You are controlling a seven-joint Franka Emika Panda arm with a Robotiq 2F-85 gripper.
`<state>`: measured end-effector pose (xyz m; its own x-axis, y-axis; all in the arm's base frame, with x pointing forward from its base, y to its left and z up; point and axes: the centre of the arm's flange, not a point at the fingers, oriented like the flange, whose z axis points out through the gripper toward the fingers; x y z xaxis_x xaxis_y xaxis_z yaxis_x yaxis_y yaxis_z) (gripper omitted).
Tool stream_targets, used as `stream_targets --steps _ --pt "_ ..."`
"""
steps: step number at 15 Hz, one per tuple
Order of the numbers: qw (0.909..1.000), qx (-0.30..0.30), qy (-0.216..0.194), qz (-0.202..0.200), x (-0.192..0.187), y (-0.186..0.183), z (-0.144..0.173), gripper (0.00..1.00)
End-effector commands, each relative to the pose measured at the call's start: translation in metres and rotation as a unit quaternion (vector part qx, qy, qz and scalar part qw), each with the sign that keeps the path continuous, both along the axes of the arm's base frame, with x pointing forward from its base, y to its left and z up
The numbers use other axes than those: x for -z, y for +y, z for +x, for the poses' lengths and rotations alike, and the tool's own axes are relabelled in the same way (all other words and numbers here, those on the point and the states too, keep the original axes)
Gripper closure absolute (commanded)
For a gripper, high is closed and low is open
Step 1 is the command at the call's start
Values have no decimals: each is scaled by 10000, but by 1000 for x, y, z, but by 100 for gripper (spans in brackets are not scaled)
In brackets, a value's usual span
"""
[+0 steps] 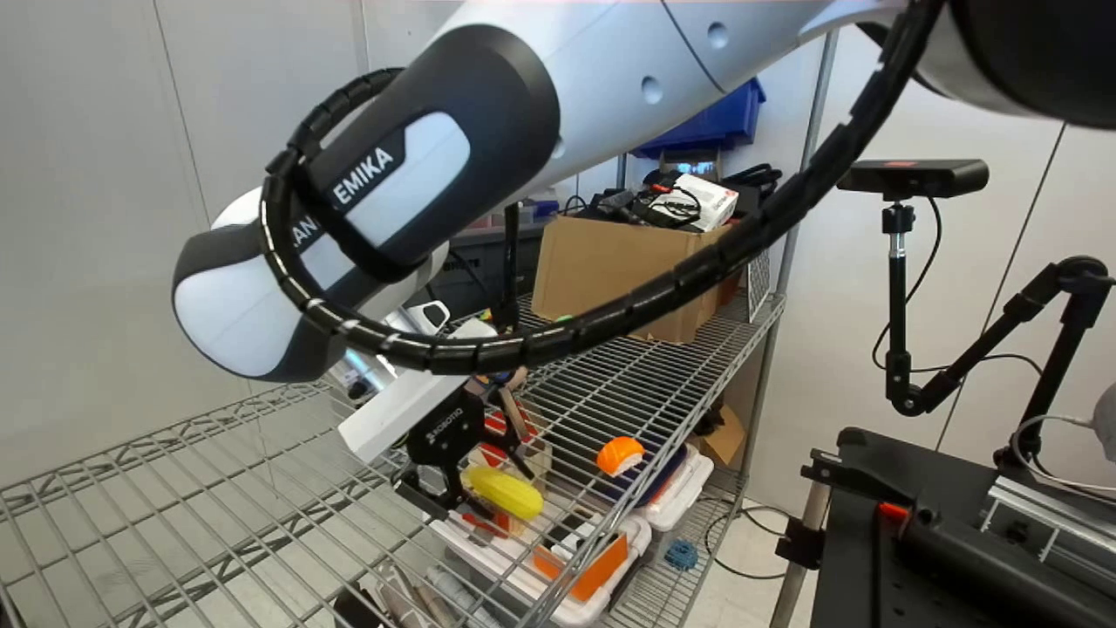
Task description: Move the maize cob to the left
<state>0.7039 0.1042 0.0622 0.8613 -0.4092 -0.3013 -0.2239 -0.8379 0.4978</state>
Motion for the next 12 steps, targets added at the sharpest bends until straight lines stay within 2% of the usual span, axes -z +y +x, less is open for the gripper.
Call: stream_targets --steps 1,2,3,8,12 --pt "10000 -78 -12 -17 -3 7 30 11" --pt "9999 -114 -41 -31 -9 7 25 3" --pt "9999 -150 -52 -18 -18 6 20 1" --pt "9971 -589 -397 280 -84 18 -15 0" --pt "9902 -1039 -777 518 -140 29 -33 0"
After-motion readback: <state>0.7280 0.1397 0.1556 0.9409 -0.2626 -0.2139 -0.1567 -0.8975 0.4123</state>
